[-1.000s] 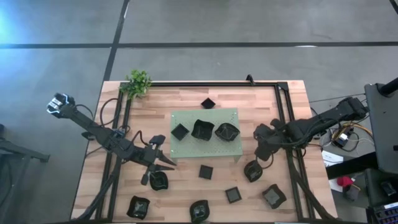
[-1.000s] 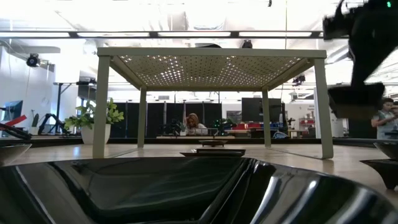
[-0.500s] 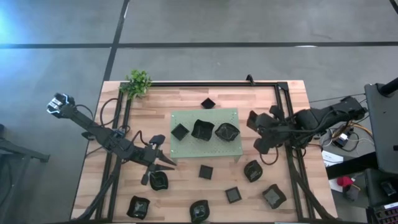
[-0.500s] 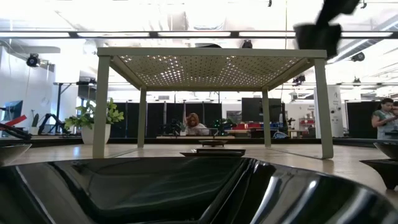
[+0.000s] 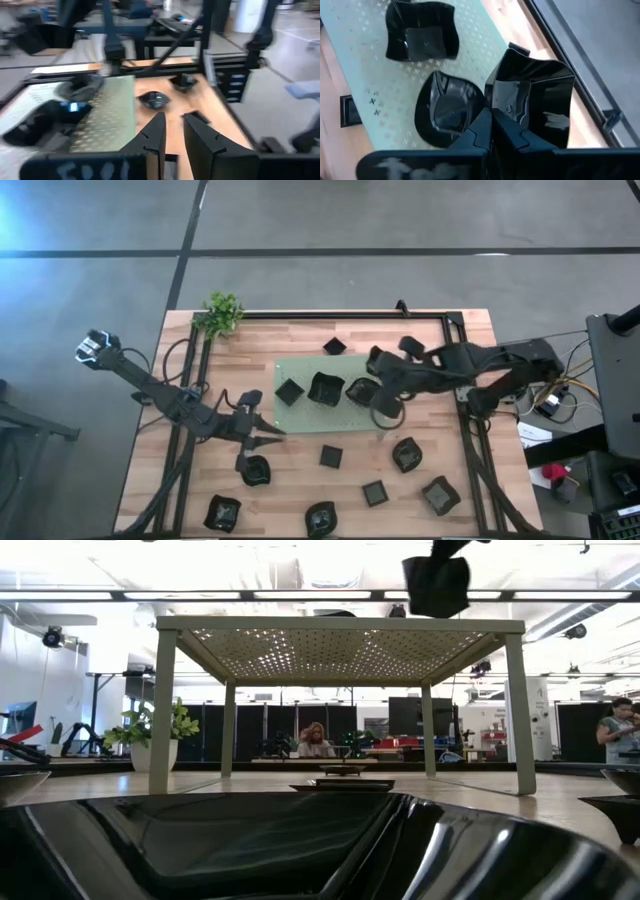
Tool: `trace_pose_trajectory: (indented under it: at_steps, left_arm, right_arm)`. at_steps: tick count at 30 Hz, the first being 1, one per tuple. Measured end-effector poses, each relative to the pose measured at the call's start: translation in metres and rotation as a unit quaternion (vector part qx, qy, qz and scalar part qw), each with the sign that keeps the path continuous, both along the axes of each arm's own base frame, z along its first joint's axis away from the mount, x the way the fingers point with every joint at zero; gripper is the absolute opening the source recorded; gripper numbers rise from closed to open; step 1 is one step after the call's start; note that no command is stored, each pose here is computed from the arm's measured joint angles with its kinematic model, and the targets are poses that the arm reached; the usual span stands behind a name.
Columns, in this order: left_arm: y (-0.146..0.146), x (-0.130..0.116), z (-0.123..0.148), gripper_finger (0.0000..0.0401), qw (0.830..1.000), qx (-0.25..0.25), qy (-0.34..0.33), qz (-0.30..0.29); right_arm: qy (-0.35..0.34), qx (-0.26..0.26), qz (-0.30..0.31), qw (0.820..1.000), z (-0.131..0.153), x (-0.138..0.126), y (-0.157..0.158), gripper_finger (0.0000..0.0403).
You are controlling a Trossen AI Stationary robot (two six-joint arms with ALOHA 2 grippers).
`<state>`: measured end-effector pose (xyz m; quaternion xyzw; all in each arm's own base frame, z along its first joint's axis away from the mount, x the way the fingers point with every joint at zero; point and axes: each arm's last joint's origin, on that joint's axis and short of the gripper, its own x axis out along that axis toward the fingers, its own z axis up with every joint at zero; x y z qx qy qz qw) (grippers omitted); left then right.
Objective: Pick & Place Mini shaped plates
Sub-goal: Stack the distorted square plate on top of the distorted square plate on the shelf
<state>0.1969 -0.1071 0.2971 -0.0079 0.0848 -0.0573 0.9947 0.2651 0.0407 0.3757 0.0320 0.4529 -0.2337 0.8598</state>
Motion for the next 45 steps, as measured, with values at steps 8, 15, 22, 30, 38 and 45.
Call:
trace_pose_trajectory:
  at_steps: [8, 15, 22, 30, 38, 45]
  left_arm:
    - [0.005, 0.0, -0.001, 0.0062, 0.996, 0.021, -0.001, 0.081]
    - [0.005, 0.0, -0.001, 0.0062, 0.996, 0.027, -0.001, 0.08]
    - [0.005, 0.0, -0.002, 0.0062, 0.996, 0.029, 0.002, 0.081]
    - [0.005, 0.0, -0.003, 0.0062, 0.996, 0.033, 0.006, 0.08]
    - [0.005, -0.001, -0.004, 0.0062, 0.996, 0.033, 0.007, 0.08]
    - [0.005, -0.001, -0.004, 0.0062, 0.996, 0.034, 0.008, 0.08]
  right_arm:
    - [0.012, -0.034, 0.065, 0.997, 0.011, 0.046, 0.003, 0.0008]
    - [0.018, -0.03, 0.128, 0.991, 0.011, 0.086, 0.013, 0.0008]
    - [0.041, -0.025, 0.129, 0.99, -0.006, 0.116, 0.018, 0.0008]
    - [0.059, -0.023, 0.125, 0.99, -0.021, 0.13, 0.022, 0.0008]
    - [0.063, -0.021, 0.118, 0.991, -0.021, 0.128, 0.021, 0.0008]
    - [0.063, -0.02, 0.116, 0.991, -0.021, 0.128, 0.021, 0.0008]
